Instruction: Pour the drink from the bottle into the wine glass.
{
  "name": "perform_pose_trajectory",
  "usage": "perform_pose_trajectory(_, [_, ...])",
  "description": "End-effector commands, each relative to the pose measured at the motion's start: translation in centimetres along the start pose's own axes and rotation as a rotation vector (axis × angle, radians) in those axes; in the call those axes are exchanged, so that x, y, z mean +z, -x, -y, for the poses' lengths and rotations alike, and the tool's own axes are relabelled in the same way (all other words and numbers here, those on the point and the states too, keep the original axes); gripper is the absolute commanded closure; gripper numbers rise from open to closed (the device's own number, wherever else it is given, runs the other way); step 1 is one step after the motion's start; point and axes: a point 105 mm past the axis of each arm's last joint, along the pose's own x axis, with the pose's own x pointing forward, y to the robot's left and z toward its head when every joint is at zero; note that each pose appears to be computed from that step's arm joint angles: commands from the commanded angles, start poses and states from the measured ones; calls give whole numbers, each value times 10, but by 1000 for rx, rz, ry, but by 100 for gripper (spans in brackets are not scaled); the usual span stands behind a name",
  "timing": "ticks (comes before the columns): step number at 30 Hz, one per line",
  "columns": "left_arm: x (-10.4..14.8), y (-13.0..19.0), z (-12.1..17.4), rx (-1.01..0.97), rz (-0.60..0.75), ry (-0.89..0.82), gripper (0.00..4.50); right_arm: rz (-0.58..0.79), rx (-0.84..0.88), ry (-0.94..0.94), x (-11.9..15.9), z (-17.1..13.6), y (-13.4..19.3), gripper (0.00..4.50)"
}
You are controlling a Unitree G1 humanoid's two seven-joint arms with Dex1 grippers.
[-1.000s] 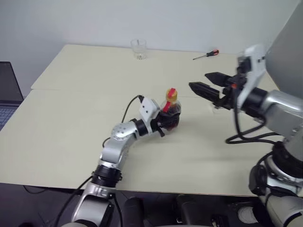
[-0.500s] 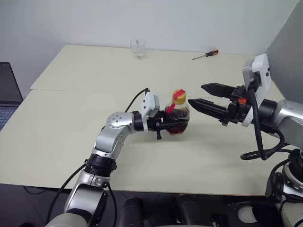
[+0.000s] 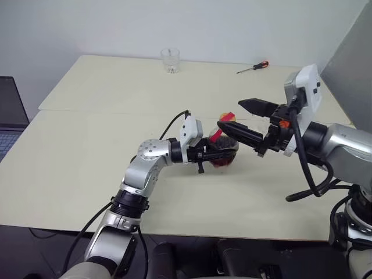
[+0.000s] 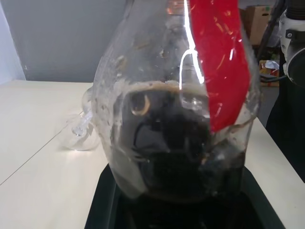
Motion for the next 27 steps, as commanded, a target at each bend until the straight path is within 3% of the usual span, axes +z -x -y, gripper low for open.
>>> perform_pose_trajectory(1, [11, -7, 2, -27, 29, -52, 342, 38, -20, 2, 5, 0, 0, 0])
perform_pose_trajectory(16, [12, -8, -5, -17, 27, -73, 344, -4, -22, -1, -6, -4, -6, 0])
perform_pose_trajectory(22, [11, -9, -6, -17, 21, -79, 344, 2, -19, 6, -3, -4, -6, 196])
perform_pose_trajectory(27, [11, -8, -7, -18, 17, -84, 344, 18, -12, 13, 1, -5, -7, 199])
